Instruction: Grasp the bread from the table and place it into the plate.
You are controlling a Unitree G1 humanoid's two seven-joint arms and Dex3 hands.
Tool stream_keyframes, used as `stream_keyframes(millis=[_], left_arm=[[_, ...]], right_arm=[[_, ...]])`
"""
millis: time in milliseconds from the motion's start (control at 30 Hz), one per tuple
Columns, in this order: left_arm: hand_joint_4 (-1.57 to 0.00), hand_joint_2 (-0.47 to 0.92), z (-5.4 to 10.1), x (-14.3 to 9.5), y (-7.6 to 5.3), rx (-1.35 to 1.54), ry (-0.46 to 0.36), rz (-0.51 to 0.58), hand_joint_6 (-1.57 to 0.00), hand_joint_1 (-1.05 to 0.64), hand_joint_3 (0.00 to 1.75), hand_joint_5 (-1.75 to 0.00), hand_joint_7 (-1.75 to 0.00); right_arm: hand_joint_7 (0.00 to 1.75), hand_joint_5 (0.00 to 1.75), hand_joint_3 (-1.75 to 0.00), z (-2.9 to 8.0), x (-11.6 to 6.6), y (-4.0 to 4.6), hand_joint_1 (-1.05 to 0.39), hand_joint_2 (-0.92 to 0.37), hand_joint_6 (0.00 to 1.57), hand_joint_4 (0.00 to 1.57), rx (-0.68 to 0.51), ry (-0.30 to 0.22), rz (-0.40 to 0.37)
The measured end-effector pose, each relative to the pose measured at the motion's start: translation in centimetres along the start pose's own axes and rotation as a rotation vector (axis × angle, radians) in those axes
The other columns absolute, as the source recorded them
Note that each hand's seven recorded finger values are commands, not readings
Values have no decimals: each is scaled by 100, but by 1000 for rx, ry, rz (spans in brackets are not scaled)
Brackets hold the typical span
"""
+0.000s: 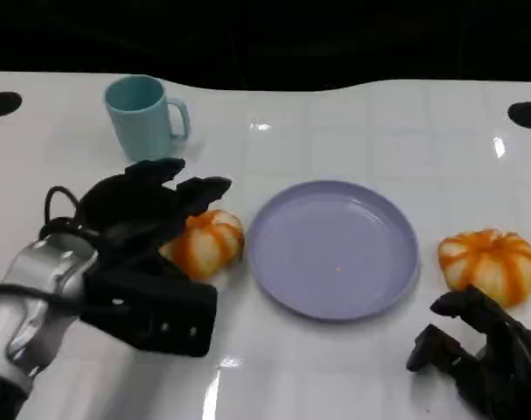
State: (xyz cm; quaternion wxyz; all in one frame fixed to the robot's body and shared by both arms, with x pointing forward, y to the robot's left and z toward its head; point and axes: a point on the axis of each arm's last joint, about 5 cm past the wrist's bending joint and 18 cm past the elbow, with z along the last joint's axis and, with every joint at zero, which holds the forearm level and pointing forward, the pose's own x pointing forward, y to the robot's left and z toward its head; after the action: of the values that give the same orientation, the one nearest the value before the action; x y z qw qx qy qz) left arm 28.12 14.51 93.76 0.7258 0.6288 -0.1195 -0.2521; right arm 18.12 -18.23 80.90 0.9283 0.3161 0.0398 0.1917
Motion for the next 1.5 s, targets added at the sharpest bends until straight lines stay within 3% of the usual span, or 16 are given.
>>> stream_keyframes(millis=[267, 433, 600, 1033, 1067, 1100, 1133, 1167, 1200, 1267, 1500], left_arm=[[-3, 83, 0, 300, -66, -42, 75, -139, -12, -53, 1, -3, 0], [-7, 82, 4, 440, -171, -69, 147, -230, -14, -54, 0, -4, -1], [-9, 83, 11, 485, -379, -72, 193, -282, -15, -53, 0, -5, -1], [-18, 90, 37, 519, -481, -115, 217, -222, -29, -41, 1, -7, -3], [-63, 91, 36, 519, -481, -116, 216, -222, -75, -34, 10, -80, -37], [-71, 91, 33, 514, -490, -116, 216, -194, -89, -31, 13, -119, -52], [-78, 91, 31, 506, -504, -114, 214, -147, -79, -28, 18, -146, -107], [-84, 91, 27, 498, -516, -110, 212, -90, -69, -25, 21, -163, -147], [-86, 91, 24, 491, -527, -102, 211, -33, -65, -23, 21, -169, -160], [-87, 91, 18, 481, -542, -84, 207, 28, -62, -23, 22, -173, -172], [-88, 92, 6, 461, -577, -73, 209, 40, -61, -22, 22, -175, -175]], right_arm=[[122, 149, -22, -4, -11, 1, -51, -92, 56, 67, 5, 8, -7], [123, 149, -21, 2, -10, 17, -52, -92, 56, 67, -2, 6, -7], [122, 147, -21, 0, -13, 21, -51, -92, 55, 67, -4, 7, -4], [122, 146, -19, 1, -10, 27, -52, -92, 56, 68, -5, 7, -1], [122, 147, -19, 1, -10, 27, -52, -92, 55, 68, -5, 7, -1], [122, 147, -20, 2, -10, 28, -52, -92, 55, 68, -5, 7, -1], [122, 147, -20, 3, -11, 29, -51, -92, 55, 67, -5, 7, -1], [123, 148, -21, 4, -13, 30, -51, -92, 54, 67, -5, 7, -2], [123, 148, -21, 4, -15, 30, -51, -92, 54, 67, -4, 8, -3], [123, 148, -21, 2, -19, 30, -51, -92, 54, 66, -3, 9, -4], [124, 149, -21, 2, -19, 30, -51, -92, 53, 66, -3, 9, -4]])
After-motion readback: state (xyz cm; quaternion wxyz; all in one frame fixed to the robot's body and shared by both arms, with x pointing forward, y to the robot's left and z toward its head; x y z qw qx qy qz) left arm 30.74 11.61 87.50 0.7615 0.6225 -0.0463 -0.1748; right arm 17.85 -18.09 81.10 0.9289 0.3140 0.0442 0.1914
